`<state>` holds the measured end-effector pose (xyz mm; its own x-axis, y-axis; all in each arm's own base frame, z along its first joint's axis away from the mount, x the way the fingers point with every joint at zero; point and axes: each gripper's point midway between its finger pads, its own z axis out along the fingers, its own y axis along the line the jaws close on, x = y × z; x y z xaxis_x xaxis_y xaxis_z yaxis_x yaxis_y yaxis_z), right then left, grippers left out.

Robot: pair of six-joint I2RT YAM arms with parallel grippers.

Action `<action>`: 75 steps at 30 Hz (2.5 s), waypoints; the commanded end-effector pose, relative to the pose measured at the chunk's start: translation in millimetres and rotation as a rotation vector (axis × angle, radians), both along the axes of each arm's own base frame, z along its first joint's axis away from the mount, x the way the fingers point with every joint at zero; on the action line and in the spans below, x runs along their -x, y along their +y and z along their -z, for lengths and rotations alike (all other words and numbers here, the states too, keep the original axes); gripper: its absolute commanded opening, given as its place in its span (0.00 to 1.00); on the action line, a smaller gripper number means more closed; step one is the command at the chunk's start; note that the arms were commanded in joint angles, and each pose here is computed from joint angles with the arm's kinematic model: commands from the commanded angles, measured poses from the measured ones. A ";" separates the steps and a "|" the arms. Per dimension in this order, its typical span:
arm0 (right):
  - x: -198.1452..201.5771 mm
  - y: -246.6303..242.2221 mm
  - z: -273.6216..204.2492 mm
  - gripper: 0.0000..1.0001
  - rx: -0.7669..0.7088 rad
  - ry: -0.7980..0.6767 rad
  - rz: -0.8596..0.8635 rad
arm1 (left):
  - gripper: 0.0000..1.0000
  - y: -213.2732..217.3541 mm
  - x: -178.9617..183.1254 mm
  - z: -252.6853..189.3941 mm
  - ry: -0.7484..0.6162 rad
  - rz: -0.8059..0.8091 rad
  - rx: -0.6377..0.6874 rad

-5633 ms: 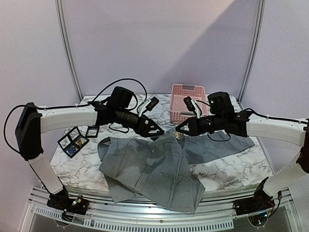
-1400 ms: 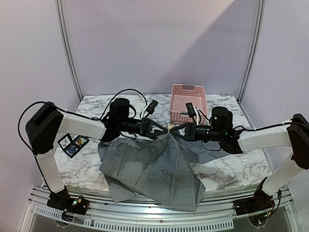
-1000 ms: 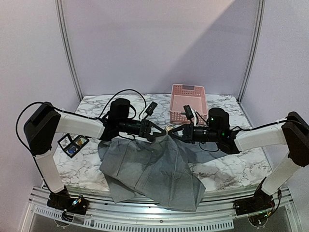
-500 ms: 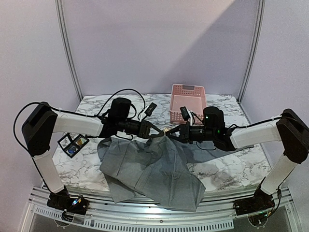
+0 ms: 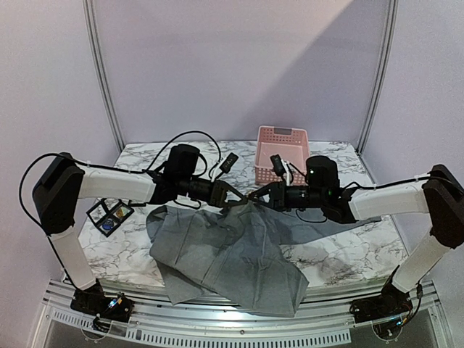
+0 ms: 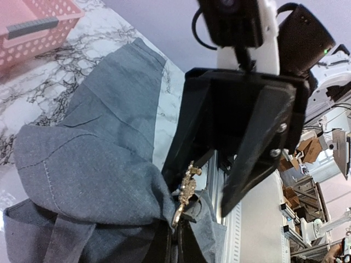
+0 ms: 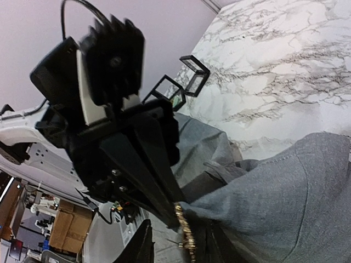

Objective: Remove the brooch from the garment

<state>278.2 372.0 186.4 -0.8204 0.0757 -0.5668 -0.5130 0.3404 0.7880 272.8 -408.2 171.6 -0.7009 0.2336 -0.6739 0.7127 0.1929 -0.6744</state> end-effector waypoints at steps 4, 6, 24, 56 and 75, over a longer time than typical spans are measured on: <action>5.3 -15.4 -51.4 0.41 -0.045 -0.189 0.038 | 0.00 -6.5 2.7 -13.9 0.000 0.026 0.039; 6.2 -19.1 -49.8 0.42 -0.038 -0.190 0.052 | 0.00 -5.5 1.4 -14.3 -0.001 0.021 0.040; 10.7 -22.5 -22.3 0.37 -0.024 -0.116 0.057 | 0.00 -2.0 -3.7 -17.0 0.000 0.005 0.045; 4.7 -6.2 -14.2 0.00 -0.004 -0.120 0.023 | 0.00 -2.3 -3.4 -16.2 0.002 0.005 0.042; -11.7 -18.6 -8.9 0.00 0.208 -0.213 0.203 | 0.73 3.8 -7.1 -8.8 -0.045 -0.017 -0.034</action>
<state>284.0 358.6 182.3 -0.6953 0.0705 -0.7153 -0.5651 0.5612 0.6047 276.7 -406.7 169.4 -0.7046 0.2433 -0.6666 0.7095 0.2230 -0.6685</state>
